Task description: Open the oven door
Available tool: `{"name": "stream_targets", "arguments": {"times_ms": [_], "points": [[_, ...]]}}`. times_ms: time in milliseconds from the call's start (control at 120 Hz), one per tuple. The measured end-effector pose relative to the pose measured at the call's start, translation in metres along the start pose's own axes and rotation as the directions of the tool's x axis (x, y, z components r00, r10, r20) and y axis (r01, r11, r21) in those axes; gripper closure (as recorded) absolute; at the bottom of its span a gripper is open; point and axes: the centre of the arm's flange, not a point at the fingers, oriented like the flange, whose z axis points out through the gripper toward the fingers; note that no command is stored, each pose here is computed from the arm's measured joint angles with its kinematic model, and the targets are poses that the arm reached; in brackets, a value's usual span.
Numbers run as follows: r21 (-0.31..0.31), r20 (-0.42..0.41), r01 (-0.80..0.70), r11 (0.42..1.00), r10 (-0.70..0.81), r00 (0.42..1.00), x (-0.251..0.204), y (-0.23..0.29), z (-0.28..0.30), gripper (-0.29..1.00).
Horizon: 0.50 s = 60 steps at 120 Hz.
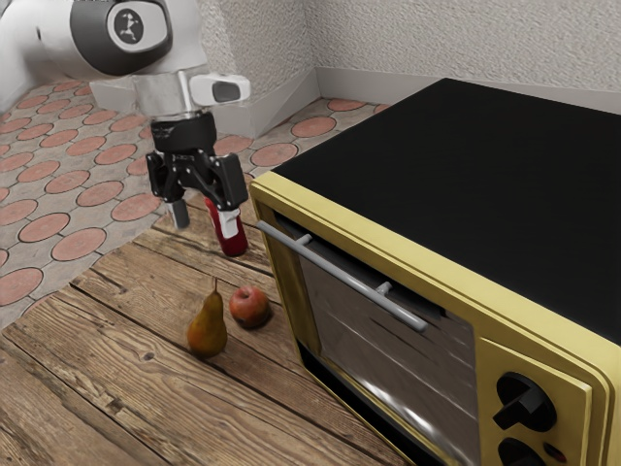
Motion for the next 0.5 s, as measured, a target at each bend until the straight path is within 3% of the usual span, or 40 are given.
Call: {"name": "stream_targets", "arguments": {"times_ms": [158, 200, 242, 292, 342, 417, 500], "points": [[0.008, -0.132, -0.019, 1.0, 0.02, 0.991, 0.0, 0.001, -0.026, 0.0], [0.027, -0.294, -0.048, 0.999, 0.053, 0.954, -0.053, 0.009, -0.096, 0.0], [0.071, -0.503, -0.112, 0.991, 0.132, 0.854, -0.163, 0.021, -0.184, 0.0], [0.129, -0.617, -0.167, 0.978, 0.211, 0.758, -0.245, 0.024, -0.228, 0.0], [0.198, -0.661, -0.248, 0.948, 0.316, 0.68, -0.295, 0.041, -0.246, 0.0], [0.314, -0.613, -0.462, 0.829, 0.549, 0.568, -0.344, 0.098, -0.206, 0.0], [0.364, -0.586, -0.625, 0.69, 0.692, 0.423, -0.342, 0.11, -0.173, 0.0]]}}
